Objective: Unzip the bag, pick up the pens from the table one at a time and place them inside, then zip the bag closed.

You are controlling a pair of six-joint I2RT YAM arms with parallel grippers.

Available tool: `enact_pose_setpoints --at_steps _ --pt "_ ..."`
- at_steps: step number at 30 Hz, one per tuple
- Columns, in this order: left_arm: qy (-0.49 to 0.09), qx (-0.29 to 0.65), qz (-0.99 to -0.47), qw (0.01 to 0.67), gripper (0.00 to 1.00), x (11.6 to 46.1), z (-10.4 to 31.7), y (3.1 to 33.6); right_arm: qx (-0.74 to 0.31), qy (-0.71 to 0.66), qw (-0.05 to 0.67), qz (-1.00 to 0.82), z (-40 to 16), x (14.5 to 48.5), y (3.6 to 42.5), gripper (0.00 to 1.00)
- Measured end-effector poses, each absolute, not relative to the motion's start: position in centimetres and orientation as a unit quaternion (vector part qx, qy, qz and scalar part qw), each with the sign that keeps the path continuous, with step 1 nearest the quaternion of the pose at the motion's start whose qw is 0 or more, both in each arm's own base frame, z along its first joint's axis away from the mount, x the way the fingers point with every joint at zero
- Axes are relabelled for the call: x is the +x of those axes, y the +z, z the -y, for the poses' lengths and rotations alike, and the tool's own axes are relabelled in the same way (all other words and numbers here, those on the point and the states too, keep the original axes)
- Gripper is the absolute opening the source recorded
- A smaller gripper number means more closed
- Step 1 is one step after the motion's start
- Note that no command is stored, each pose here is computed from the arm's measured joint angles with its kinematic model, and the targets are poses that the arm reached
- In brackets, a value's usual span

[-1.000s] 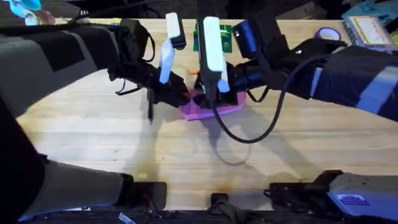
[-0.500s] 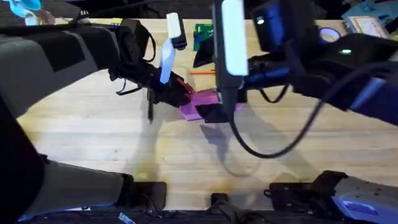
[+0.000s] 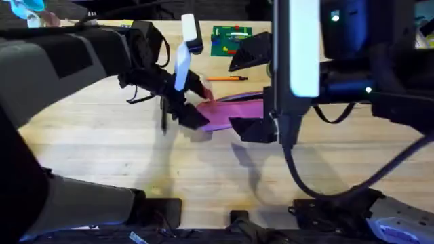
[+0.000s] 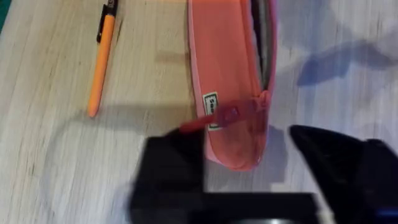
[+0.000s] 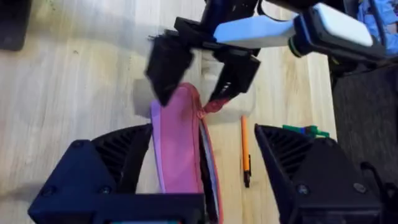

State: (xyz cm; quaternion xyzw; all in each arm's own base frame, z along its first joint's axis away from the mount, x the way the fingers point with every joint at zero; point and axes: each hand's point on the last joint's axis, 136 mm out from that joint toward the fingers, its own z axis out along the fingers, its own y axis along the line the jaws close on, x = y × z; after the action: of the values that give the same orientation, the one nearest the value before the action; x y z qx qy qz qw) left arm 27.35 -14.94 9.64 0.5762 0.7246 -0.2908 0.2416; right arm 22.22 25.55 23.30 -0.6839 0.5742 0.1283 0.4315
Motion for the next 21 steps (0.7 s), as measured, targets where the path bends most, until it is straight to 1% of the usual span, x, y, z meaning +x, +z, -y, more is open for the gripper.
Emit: enact_pose_setpoints --at_steps 1,2,4,6,15,18,21 --pt "-0.291 0.575 -0.726 0.241 0.951 27.3 14.9 9.6 -0.681 0.128 0.434 -0.576 -25.5 22.2 23.5 0.998" --pt "-0.291 0.575 -0.726 0.241 0.983 27.3 14.9 9.6 -0.678 0.128 0.437 -0.577 -25.4 22.1 23.8 0.998" --pt "-0.291 0.575 -0.725 0.241 0.993 27.3 14.9 9.6 -0.670 0.128 0.449 -0.577 -24.9 21.6 24.8 0.997" --pt "-0.291 0.575 -0.726 0.241 0.993 27.3 14.9 9.6 -0.669 0.128 0.450 -0.577 -24.7 21.3 25.0 0.997" --pt "-0.294 0.573 -0.728 0.236 0.994 26.9 14.9 9.9 -0.670 0.132 0.435 -0.587 -24.3 20.8 24.5 0.997" --pt "-0.284 0.578 -0.723 0.249 0.994 26.7 14.8 11.5 -0.669 0.132 0.437 -0.586 -24.3 20.8 24.6 0.997" --pt "-0.263 0.588 -0.711 0.282 0.994 26.5 14.8 14.4 -0.659 0.133 0.436 -0.598 -24.2 21.0 24.6 0.995"
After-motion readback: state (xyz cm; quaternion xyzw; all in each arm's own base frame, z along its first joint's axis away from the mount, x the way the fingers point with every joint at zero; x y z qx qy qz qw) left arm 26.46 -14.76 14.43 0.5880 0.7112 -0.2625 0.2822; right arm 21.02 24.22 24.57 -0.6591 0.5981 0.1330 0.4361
